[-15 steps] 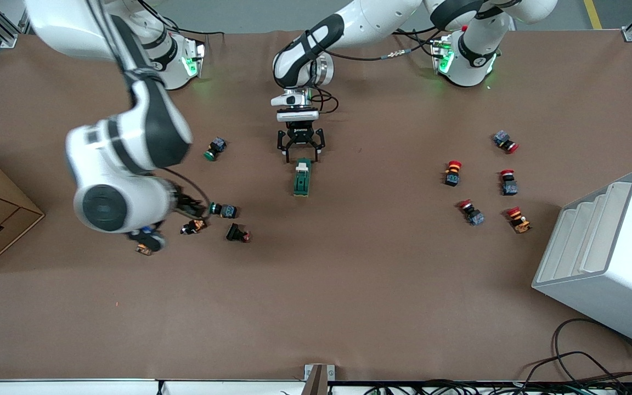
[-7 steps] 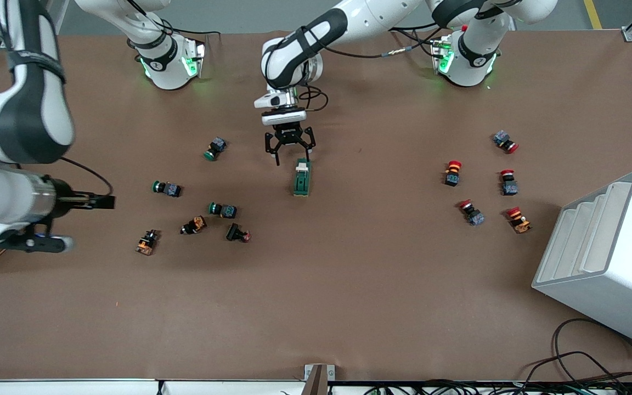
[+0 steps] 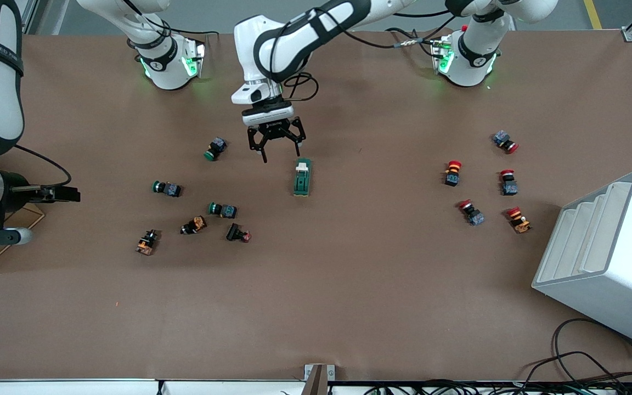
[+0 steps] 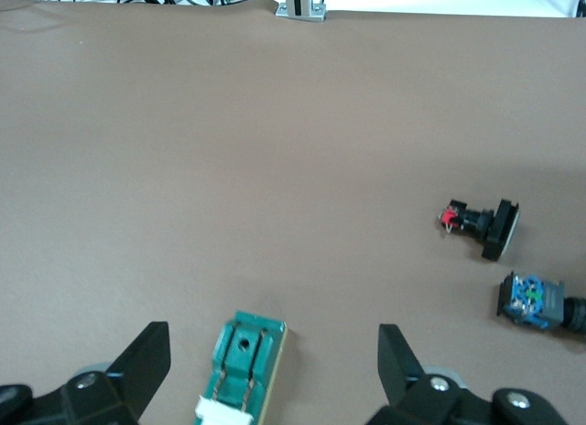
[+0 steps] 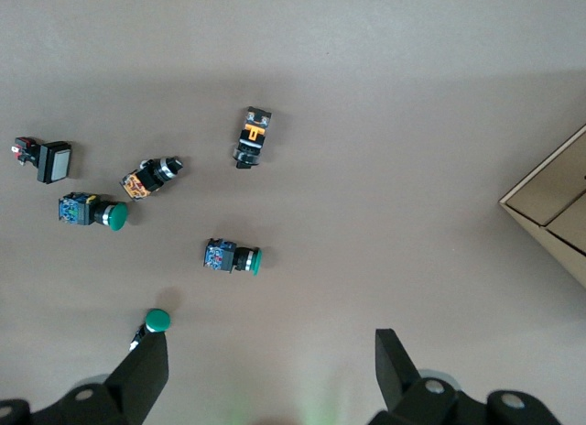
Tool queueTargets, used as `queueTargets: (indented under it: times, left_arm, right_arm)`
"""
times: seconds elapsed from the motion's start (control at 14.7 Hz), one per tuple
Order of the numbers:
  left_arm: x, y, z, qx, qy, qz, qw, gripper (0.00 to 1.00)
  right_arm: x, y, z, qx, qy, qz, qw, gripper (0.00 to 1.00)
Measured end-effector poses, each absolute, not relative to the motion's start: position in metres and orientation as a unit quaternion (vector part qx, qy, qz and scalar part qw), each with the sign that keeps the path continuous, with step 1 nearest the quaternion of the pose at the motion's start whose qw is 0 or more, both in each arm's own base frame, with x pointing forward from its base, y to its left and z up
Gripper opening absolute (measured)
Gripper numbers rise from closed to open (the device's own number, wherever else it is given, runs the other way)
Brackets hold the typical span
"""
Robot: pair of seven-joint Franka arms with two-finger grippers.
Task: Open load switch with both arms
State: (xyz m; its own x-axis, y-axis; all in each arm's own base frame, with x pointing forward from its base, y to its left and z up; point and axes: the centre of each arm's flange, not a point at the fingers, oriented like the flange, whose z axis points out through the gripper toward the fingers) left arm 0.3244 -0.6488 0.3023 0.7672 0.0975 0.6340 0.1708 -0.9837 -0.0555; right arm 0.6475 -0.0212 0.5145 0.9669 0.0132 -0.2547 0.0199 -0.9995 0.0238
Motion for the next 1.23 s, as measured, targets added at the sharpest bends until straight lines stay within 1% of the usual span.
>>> queueTargets:
  times: [0.2,0.48,0.88,1.02,1.23]
  left_arm:
    - [0.363,-0.631,0.337,-0.950,-0.069,-0.300,0.062,1.00]
    - [0.418,-0.600,0.388,-0.963,-0.077,-0.252,0.054,1.00]
    - [0.512,-0.504,0.471,-0.973,-0.115,-0.199,0.026,1.00]
    - [0.533,-0.465,0.498,-0.976,-0.122,-0.179,0.029,1.00]
    - [0.554,-0.411,0.537,-0.980,-0.114,-0.158,0.038,1.00]
  right_arm:
    - [0.647,-0.016,0.516,0.992,0.014,-0.127,0.017,1.00]
    - [0.645,-0.008,0.523,0.992,0.021,-0.126,0.016,1.00]
    - [0.637,0.003,0.549,0.992,0.029,-0.118,0.014,1.00]
    - [0.630,0.006,0.559,0.992,0.032,-0.121,0.013,1.00]
    - [0.622,0.008,0.578,0.993,0.033,-0.111,0.014,1.00]
